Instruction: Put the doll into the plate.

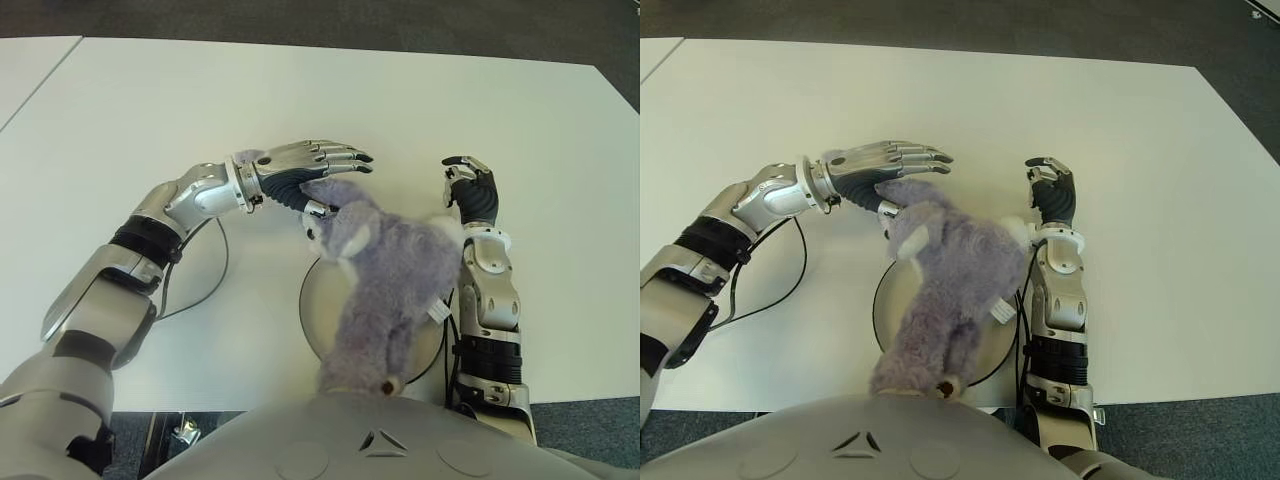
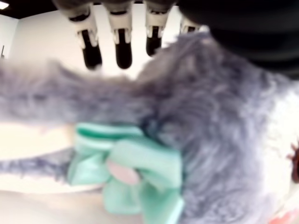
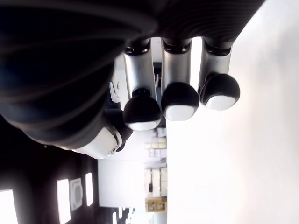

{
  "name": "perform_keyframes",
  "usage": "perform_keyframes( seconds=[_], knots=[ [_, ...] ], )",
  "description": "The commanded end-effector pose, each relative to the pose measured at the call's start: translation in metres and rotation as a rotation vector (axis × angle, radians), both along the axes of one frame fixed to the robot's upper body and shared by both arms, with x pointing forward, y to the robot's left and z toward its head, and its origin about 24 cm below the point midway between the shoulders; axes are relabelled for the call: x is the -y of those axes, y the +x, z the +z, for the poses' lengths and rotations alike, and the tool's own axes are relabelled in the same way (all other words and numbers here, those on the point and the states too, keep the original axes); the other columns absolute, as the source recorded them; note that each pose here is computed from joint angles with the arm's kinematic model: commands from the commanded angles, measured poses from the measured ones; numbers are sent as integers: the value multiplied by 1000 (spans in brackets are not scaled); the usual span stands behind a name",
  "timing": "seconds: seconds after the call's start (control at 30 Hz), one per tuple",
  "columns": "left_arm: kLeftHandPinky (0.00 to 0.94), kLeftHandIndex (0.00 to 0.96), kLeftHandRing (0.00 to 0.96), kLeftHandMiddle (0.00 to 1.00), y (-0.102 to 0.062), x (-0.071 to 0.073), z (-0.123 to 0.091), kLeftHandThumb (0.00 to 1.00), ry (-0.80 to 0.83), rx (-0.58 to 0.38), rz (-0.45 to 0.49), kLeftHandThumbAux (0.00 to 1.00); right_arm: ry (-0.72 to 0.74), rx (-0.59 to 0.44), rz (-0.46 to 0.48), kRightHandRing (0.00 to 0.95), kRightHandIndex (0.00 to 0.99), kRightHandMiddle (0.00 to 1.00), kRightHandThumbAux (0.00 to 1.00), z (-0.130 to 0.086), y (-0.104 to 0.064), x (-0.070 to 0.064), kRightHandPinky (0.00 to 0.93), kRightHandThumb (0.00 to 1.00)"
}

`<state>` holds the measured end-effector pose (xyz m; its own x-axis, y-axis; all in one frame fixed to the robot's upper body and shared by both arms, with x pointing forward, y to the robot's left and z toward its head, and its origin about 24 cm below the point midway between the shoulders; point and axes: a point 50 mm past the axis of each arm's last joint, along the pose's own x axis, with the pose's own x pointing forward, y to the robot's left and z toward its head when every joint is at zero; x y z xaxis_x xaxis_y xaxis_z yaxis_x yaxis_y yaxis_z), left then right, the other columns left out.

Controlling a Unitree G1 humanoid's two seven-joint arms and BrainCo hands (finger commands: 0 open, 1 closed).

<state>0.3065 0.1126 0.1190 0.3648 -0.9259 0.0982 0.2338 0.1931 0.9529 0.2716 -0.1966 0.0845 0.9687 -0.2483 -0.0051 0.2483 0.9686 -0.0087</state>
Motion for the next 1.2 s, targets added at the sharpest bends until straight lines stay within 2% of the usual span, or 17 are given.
perform_keyframes(
  seconds=[0.03, 0.23, 0.53, 0.9, 1.2],
  knots=[
    [1, 0, 0, 0, -3, -2, -11, 237, 11, -62, -20, 157, -5, -16, -2, 878, 440, 893, 716, -2, 1, -2, 881, 714],
    [0, 0, 0, 0, -3, -3, -9, 224, -6, -82, -27, 108, -11, -13, 3, 880, 440, 896, 716, -3, 1, -2, 881, 714],
    [0, 0, 0, 0, 0, -5, -3, 248, -40, -99, -36, 88, -16, -10, 4, 881, 440, 898, 717, -3, 2, -3, 883, 713],
    [0, 0, 0, 0, 4, -11, 7, 376, -183, -131, -4, 142, -18, -12, 2, 880, 440, 897, 716, -4, 3, -3, 881, 714],
    [0, 0, 0, 0, 7, -18, 17, 409, -293, -136, 23, 187, -9, -9, 0, 879, 440, 895, 716, -3, 3, -4, 883, 713]
  ],
)
